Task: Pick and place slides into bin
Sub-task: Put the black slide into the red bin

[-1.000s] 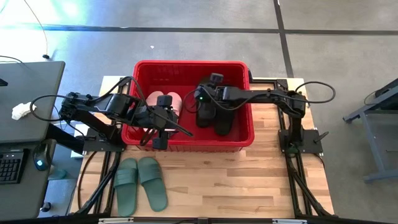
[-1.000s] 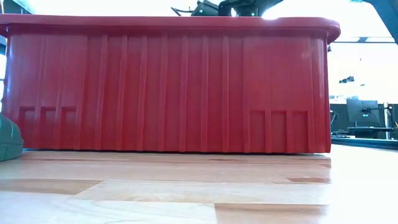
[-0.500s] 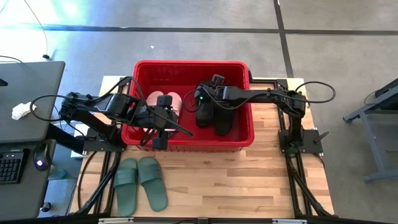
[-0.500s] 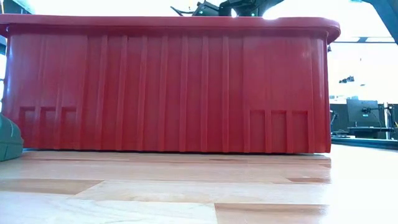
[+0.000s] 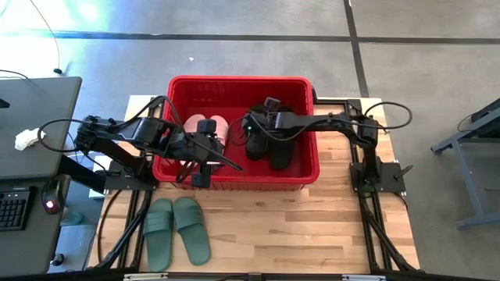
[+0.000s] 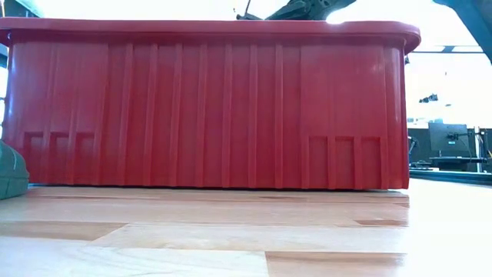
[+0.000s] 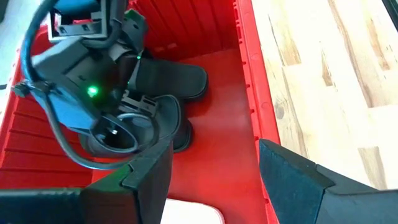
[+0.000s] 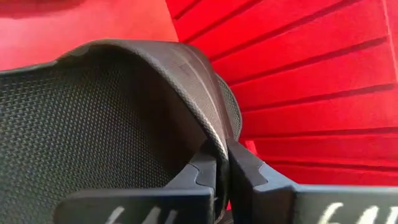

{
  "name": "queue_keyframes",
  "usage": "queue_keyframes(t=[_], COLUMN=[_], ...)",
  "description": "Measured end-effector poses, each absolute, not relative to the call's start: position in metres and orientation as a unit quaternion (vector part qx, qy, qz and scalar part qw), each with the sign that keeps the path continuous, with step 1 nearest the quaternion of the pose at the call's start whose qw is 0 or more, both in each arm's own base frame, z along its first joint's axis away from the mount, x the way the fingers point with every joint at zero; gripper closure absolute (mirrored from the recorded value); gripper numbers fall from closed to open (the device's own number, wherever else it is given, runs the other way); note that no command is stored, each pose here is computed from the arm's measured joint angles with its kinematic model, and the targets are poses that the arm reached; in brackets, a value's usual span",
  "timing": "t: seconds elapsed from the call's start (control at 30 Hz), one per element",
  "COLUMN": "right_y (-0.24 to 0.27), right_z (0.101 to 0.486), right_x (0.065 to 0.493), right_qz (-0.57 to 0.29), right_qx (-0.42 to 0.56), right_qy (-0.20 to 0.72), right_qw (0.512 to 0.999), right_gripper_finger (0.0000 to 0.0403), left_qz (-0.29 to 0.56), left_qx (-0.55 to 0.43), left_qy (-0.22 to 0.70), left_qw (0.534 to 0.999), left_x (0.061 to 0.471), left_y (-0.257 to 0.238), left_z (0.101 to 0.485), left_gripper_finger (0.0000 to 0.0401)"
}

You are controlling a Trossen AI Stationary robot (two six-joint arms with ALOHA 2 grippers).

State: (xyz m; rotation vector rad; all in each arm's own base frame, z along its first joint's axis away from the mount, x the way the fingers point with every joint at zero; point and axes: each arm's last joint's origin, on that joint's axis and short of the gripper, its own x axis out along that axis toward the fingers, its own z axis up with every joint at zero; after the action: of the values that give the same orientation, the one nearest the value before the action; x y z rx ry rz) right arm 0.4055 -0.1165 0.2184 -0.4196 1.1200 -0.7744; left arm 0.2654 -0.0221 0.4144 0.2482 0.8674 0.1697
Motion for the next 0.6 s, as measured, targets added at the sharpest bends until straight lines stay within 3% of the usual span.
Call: queue_keyframes(t=[0.6], right_y=[-0.1158], right_z=[0.2157], right_x=[0.4068], right_qz=[-0.314], right_qx=[-0.189], right_qy=[0.524], right_qw=[0.769], right_gripper_finger=[0.0397], left_qz=[0.082], left_qx=[0.12], left_qy=[0.419], left_qw=[0.896], left_x=[0.2653], left_y=[-0.0222], left_z=[0.4143], left_gripper_finger=[0.018])
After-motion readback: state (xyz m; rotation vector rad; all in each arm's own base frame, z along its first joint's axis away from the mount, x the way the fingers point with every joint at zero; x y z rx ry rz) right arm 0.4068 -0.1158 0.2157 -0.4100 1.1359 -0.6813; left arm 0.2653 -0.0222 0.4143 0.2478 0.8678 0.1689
